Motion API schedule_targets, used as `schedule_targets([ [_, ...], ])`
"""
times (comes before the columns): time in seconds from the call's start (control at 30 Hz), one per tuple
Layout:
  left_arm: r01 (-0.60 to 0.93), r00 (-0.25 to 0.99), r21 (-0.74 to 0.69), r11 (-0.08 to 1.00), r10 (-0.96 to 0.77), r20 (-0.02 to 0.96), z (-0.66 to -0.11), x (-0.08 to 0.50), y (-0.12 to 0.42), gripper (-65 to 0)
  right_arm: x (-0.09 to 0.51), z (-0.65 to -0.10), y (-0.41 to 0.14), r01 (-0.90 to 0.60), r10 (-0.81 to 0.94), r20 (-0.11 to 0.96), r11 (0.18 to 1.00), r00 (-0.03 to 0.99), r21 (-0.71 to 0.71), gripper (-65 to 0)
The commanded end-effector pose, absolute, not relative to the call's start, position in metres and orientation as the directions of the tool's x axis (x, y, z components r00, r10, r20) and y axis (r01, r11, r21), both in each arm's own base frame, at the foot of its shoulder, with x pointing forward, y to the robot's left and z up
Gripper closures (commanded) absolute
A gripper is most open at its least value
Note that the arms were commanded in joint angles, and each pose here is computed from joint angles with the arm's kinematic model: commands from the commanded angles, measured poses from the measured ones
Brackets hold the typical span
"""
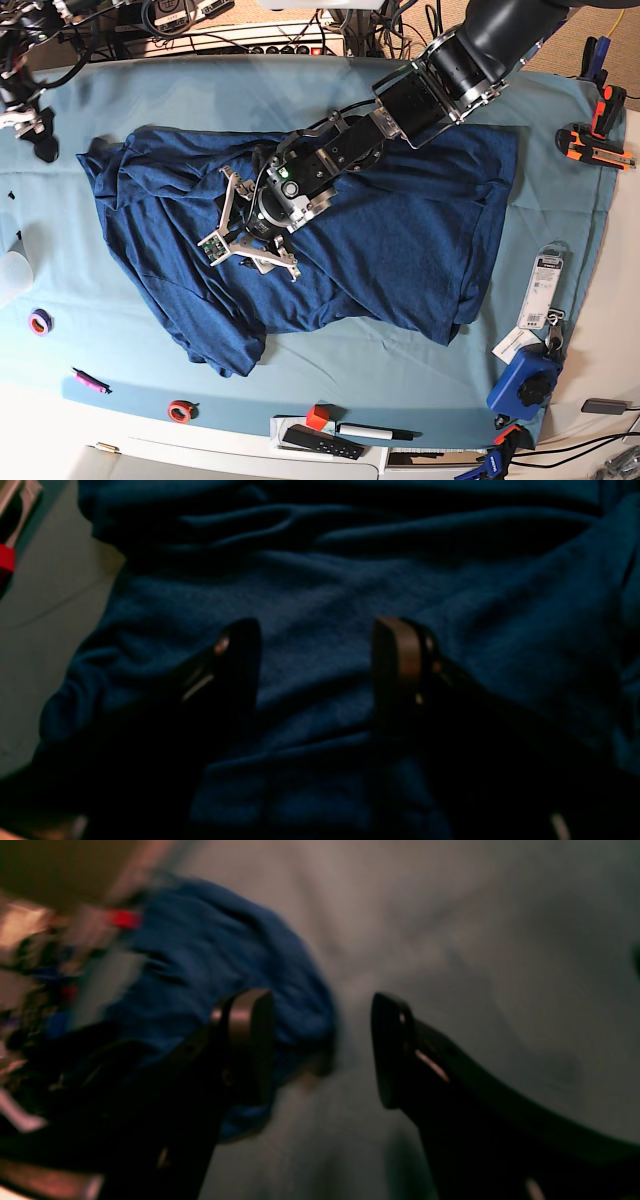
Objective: Layout the t-shirt on the table in an organized manner, then fold the t-shirt properly
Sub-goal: 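Lower the left gripper onto the shirt middle and grasp the fabric, then move the left gripper back to the shirt edge beside the collar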
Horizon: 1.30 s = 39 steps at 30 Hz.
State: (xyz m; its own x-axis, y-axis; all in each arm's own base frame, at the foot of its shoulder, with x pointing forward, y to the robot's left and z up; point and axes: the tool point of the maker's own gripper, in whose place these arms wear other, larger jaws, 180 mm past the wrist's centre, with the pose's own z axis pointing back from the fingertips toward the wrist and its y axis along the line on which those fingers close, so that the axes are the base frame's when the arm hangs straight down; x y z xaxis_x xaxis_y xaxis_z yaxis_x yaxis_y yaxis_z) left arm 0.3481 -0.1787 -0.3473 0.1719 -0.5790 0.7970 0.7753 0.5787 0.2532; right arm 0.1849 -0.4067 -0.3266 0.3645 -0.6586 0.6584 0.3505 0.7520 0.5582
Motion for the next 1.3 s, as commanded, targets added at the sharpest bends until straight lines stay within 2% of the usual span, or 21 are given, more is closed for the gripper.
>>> schedule_targets([
  [0.0,0.771,0.118,0.269,0.578,-0.544,0.831,-0.323,0.356,-0.190,-35.0,0.191,-0.316,-0.411,0.333,-0.651,0.684,0.758,0.329,0.560,-31.2],
  [0.27,0.785,0.112,0.271,0.557,-0.558,0.822,-0.326,0.353,-0.192,-35.0,0.210,-0.340,-0.403,0.325,-0.746,0.606,0.665,0.274,0.672,-31.2],
  [0.4,0.785,0.112,0.271,0.557,-0.558,0.822,-0.325,0.353,-0.192,-35.0,0.229,-0.361,-0.383,0.295,-0.782,0.534,0.618,0.320,0.729,-31.2],
  [0.53,0.785,0.112,0.271,0.557,-0.558,0.822,-0.326,0.353,-0.192,-35.0,0.244,-0.374,-0.362,0.264,-0.780,0.495,0.606,0.382,0.751,-31.2],
  [1.03,0.785,0.112,0.270,0.558,-0.556,0.824,-0.325,0.353,-0.192,-35.0,0.246,-0.374,-0.351,0.226,-0.748,0.502,0.630,0.434,0.743,-31.2],
  [1.27,0.785,0.111,0.271,0.558,-0.556,0.823,-0.325,0.353,-0.192,-35.0,0.247,-0.355,-0.359,0.215,-0.675,0.585,0.718,0.450,0.662,-31.2],
])
